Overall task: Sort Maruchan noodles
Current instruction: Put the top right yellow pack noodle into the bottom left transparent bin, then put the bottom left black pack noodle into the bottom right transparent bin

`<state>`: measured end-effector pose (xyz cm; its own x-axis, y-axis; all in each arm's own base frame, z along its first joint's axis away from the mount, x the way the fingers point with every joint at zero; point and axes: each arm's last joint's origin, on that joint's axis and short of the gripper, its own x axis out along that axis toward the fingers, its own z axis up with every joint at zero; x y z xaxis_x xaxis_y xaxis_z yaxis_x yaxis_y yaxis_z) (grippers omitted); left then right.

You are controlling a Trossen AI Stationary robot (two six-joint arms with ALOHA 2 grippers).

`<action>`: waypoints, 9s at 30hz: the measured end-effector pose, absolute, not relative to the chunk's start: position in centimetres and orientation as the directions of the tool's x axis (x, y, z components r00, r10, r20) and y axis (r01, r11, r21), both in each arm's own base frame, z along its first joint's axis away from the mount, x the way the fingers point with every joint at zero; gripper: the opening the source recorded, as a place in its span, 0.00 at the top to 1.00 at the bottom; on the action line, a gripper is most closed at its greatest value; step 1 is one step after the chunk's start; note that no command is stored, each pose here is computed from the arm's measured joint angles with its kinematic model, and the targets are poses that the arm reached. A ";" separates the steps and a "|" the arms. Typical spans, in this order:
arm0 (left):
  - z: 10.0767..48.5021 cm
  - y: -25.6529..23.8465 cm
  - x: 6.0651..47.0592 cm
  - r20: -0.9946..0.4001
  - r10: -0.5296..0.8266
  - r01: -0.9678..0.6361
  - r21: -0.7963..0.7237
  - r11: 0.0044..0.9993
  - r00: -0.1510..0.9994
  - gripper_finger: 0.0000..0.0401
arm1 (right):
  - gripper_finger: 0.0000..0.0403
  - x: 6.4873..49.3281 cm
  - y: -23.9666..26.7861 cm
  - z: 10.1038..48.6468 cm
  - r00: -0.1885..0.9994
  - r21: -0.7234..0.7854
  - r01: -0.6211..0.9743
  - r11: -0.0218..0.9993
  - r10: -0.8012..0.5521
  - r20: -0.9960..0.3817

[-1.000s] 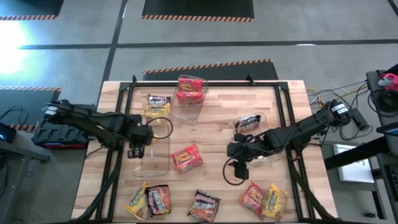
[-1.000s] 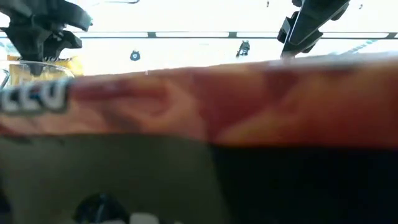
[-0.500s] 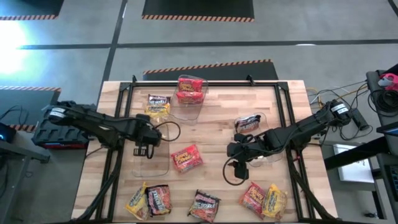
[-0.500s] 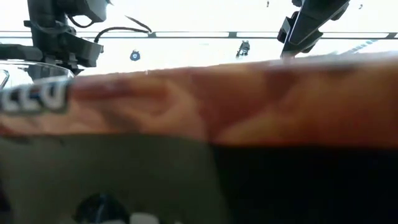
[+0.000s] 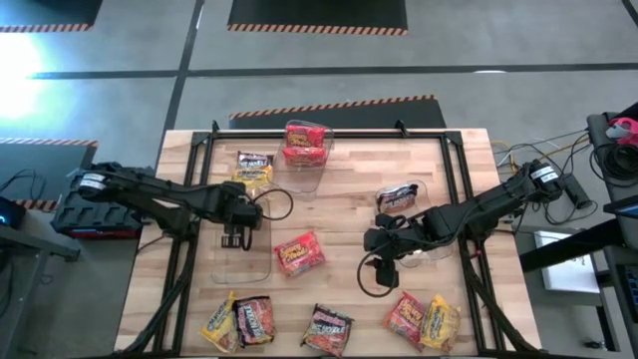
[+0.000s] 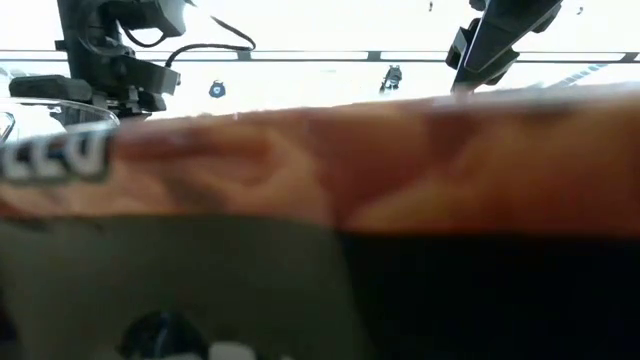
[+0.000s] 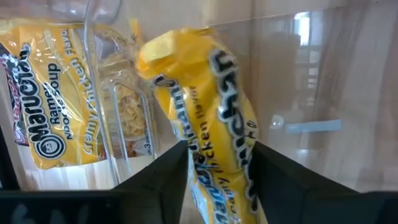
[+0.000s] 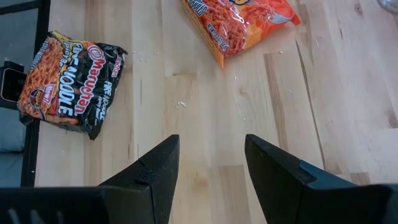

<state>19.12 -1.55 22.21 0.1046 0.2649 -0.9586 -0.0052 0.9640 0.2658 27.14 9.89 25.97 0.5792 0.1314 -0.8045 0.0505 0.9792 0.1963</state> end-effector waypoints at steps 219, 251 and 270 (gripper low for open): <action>24.5 -21.3 29.9 -0.494 0.368 -0.423 0.001 0.906 0.788 0.60 | 0.39 30.0 8.3 28.3 0.761 0.378 -0.109 0.919 0.322 -0.563; 24.9 -17.4 34.9 -0.456 0.300 -0.292 0.090 0.952 0.838 0.60 | 0.40 31.3 8.6 25.9 0.698 0.313 -0.190 0.931 0.352 -0.624; 25.1 -17.6 35.1 -0.449 0.254 -0.277 0.016 0.961 0.857 0.59 | 0.69 31.2 8.8 25.9 0.676 0.346 -0.228 0.910 0.403 -0.616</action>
